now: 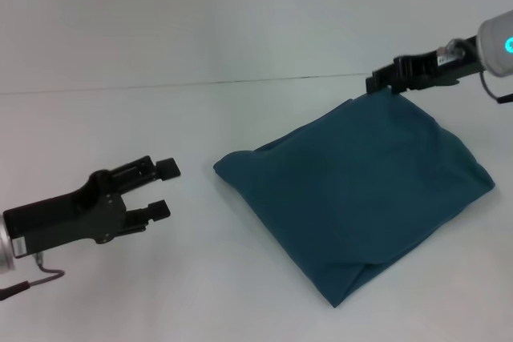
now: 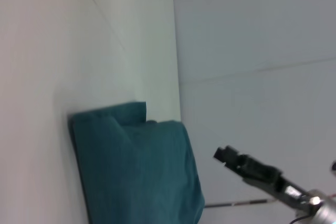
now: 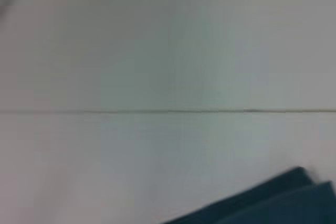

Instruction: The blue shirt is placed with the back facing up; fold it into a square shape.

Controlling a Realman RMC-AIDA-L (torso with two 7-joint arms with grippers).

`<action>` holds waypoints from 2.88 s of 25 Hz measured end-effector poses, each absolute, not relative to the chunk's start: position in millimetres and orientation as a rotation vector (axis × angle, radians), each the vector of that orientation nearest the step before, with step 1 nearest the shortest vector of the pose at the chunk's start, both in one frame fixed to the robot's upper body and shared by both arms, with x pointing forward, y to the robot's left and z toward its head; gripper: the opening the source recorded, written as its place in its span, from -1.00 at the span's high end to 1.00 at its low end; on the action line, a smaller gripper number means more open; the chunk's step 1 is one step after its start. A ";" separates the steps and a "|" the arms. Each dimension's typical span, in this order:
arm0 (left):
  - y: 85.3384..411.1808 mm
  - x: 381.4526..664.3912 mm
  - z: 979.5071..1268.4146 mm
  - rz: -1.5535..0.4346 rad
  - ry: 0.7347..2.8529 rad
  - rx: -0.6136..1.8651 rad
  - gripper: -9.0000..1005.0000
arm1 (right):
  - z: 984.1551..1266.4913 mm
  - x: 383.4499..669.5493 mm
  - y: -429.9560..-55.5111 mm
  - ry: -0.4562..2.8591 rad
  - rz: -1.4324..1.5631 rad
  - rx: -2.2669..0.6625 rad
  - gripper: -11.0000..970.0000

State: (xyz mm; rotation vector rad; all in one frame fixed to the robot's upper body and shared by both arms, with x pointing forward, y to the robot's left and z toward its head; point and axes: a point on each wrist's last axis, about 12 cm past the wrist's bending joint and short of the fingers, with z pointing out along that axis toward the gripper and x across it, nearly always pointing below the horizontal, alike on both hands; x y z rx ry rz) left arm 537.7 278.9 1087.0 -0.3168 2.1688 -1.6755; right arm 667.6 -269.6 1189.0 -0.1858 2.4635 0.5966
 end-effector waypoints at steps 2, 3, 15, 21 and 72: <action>273.0 539.2 1087.2 -1.666 2.185 -0.265 -0.86 | 1196.5 665.8 -277.9 2.428 0.729 -0.187 -0.23; 267.7 540.6 1086.6 -1.658 2.196 -0.238 -0.87 | 1200.1 665.1 -282.9 2.417 0.781 -0.186 -0.24; 197.9 571.3 1067.4 -1.492 2.411 -0.217 -0.86 | 1221.6 655.8 -341.5 2.382 0.935 0.009 -0.80; 178.4 581.3 1058.2 -1.413 2.463 -0.245 -0.87 | 1220.3 650.1 -353.4 2.366 0.952 0.047 -0.90; 143.0 590.8 1073.4 -1.407 2.511 -0.019 0.75 | 1220.2 644.0 -359.4 2.345 1.010 0.075 -0.93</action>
